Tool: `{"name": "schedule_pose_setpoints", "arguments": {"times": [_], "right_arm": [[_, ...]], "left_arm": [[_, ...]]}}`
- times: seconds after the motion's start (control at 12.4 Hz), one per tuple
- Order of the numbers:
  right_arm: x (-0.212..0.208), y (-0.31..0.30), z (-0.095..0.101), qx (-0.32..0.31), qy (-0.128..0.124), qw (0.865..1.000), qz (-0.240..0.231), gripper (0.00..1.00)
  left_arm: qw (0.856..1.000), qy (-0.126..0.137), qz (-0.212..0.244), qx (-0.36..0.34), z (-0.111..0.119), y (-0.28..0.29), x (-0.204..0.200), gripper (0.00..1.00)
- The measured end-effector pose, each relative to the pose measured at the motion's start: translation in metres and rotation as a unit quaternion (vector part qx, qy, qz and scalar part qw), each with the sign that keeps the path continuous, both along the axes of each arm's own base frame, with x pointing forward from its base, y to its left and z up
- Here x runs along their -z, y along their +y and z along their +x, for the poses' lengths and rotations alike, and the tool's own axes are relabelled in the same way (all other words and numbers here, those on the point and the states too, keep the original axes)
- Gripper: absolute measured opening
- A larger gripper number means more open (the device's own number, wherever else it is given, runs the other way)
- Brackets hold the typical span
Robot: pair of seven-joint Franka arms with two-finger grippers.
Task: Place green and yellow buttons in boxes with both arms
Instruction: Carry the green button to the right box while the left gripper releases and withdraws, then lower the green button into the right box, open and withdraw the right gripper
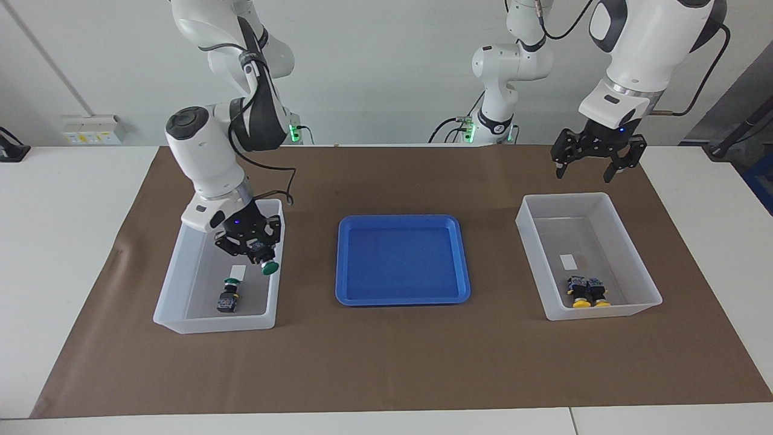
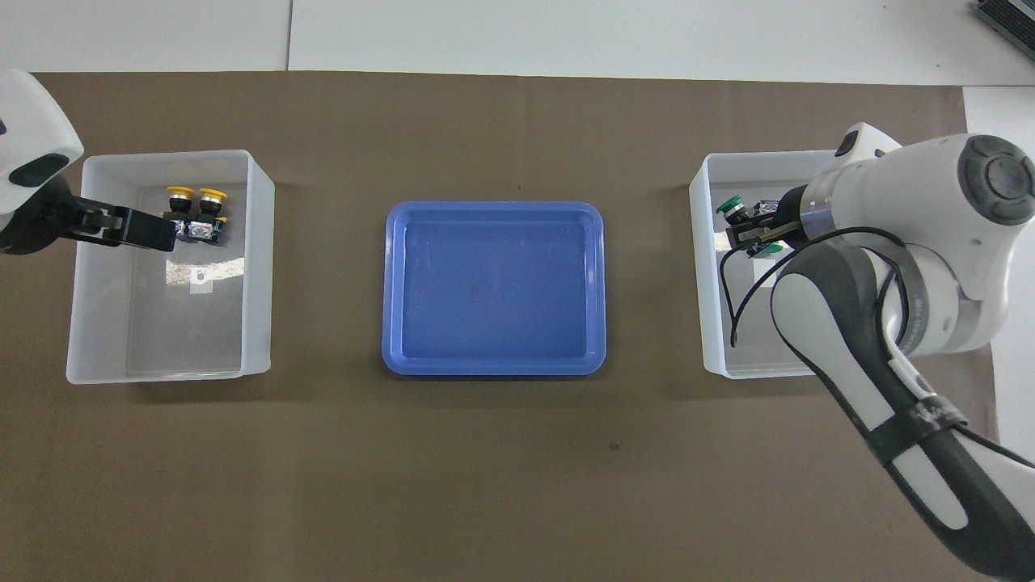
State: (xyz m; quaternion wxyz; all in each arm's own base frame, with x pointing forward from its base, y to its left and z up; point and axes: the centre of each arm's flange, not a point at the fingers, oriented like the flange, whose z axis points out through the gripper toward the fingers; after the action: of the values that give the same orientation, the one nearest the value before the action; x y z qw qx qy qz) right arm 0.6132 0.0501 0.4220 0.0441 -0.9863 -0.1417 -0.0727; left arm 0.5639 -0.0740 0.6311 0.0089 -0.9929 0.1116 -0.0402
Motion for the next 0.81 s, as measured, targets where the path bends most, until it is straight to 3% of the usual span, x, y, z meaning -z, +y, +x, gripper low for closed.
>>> {"name": "schedule_pose_setpoints", "arguments": {"times": [0.16, 0.4, 0.81], "right_arm": [[0.01, -0.028, -0.009, -0.013, 0.022, 1.0, -0.005, 0.43], [0.041, -0.041, -0.03, -0.01, 0.054, 0.998, -0.007, 0.43], [0.092, -0.042, -0.047, -0.004, 0.048, 0.999, -0.01, 0.43]], "left_arm": [[1.0, 0.007, -0.005, -0.002, 0.003, 0.001, -0.007, 1.0], [0.999, 0.033, -0.002, -0.007, -0.014, 0.007, -0.005, 1.0], [0.999, 0.033, -0.002, -0.014, -0.023, 0.015, -0.008, 1.0]]}}
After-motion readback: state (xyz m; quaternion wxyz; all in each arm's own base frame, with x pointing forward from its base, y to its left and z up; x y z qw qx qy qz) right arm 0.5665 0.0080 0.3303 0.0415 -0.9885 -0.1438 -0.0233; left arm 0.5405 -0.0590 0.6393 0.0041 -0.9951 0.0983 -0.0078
